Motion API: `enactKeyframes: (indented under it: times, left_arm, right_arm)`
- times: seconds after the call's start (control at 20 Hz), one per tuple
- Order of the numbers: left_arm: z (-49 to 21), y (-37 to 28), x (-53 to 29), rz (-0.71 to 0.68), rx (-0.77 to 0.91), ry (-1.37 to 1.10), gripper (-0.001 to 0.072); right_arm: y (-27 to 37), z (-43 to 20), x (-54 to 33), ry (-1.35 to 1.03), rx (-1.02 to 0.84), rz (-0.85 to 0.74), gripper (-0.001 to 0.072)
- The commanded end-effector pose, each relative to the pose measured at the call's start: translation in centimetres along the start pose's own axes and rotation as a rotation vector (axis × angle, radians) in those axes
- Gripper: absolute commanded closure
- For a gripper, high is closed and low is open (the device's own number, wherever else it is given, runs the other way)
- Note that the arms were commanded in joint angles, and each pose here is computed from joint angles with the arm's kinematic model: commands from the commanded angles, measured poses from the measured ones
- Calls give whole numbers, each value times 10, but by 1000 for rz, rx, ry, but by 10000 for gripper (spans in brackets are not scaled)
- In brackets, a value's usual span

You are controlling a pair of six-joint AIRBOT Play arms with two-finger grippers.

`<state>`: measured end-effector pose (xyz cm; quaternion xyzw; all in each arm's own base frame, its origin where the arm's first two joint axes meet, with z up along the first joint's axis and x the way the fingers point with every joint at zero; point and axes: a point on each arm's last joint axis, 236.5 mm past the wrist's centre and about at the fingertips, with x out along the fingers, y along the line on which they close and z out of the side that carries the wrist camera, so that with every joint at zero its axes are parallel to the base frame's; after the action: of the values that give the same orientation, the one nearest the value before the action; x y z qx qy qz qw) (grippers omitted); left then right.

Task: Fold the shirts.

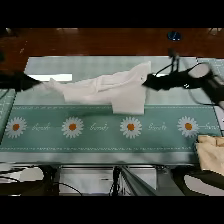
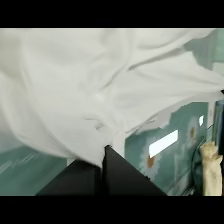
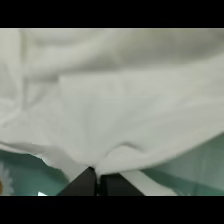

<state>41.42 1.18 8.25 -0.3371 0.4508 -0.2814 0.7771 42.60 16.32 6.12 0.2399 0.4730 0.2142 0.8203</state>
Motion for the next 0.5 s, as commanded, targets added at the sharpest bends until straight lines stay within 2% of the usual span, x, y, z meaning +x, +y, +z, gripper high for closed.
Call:
enactKeyframes:
  times: [0.0,0.1,0.2,0.35,0.45]
  left_arm:
    - [70,-147,-67,-211,227,-331,678]
    - [88,-224,-122,-179,365,-520,679]
    - [86,-313,-188,-126,533,-747,679]
    - [37,-428,-256,-62,813,-988,679]
    - [-1,-476,-274,-20,913,-1063,679]
  right_arm:
    - [80,95,-141,-405,-176,63,688]
    - [130,132,-248,-665,-284,72,688]
    - [176,143,-348,-885,-369,72,688]
    - [238,123,-457,-1108,-489,75,688]
    - [271,98,-499,-1181,-552,86,688]
